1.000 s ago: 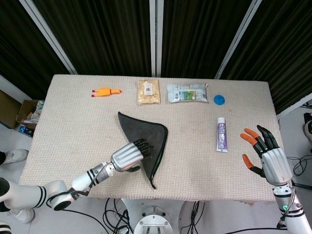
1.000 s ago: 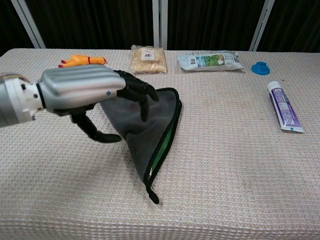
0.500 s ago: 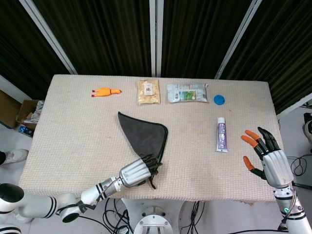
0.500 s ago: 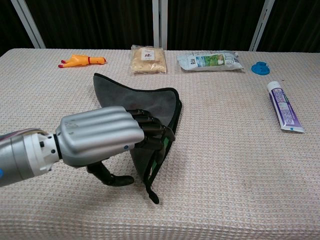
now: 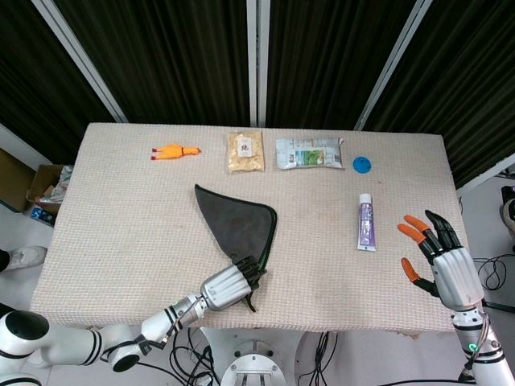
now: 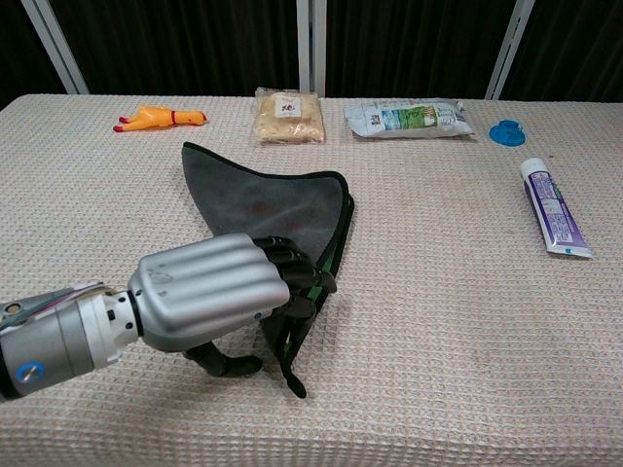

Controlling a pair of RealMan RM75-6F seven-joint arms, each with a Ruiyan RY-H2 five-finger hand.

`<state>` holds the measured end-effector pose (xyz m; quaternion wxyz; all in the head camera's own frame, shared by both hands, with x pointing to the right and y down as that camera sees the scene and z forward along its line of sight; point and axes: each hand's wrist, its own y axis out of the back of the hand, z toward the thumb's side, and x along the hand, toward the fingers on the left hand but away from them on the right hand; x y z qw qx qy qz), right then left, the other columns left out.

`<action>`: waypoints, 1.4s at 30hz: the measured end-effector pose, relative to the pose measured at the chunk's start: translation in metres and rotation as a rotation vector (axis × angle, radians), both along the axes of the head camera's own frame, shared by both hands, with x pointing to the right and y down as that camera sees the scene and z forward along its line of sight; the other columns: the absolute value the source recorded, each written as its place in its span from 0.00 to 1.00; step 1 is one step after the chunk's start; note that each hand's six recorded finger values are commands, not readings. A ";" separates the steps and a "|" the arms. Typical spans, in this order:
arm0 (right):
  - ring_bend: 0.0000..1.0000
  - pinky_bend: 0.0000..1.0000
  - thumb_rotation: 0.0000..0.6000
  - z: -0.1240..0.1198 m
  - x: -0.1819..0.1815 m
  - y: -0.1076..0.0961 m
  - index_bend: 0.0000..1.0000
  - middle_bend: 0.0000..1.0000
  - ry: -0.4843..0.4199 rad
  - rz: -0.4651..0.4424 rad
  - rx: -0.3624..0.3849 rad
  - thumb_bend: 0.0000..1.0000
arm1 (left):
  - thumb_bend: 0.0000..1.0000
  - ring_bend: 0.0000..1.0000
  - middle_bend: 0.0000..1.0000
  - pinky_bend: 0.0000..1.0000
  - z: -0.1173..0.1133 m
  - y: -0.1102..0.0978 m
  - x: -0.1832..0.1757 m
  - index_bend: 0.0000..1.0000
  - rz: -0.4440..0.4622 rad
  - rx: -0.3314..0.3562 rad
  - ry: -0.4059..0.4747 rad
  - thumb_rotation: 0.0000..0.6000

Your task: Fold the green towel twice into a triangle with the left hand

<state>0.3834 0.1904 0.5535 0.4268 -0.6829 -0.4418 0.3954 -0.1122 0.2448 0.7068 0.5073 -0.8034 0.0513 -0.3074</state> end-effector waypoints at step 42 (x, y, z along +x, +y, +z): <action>0.00 0.10 1.00 -0.001 0.005 0.001 0.24 0.16 -0.007 0.006 0.001 0.31 | 0.48 0.13 0.17 0.14 -0.042 -0.050 -0.011 0.61 -0.270 -0.208 0.256 1.00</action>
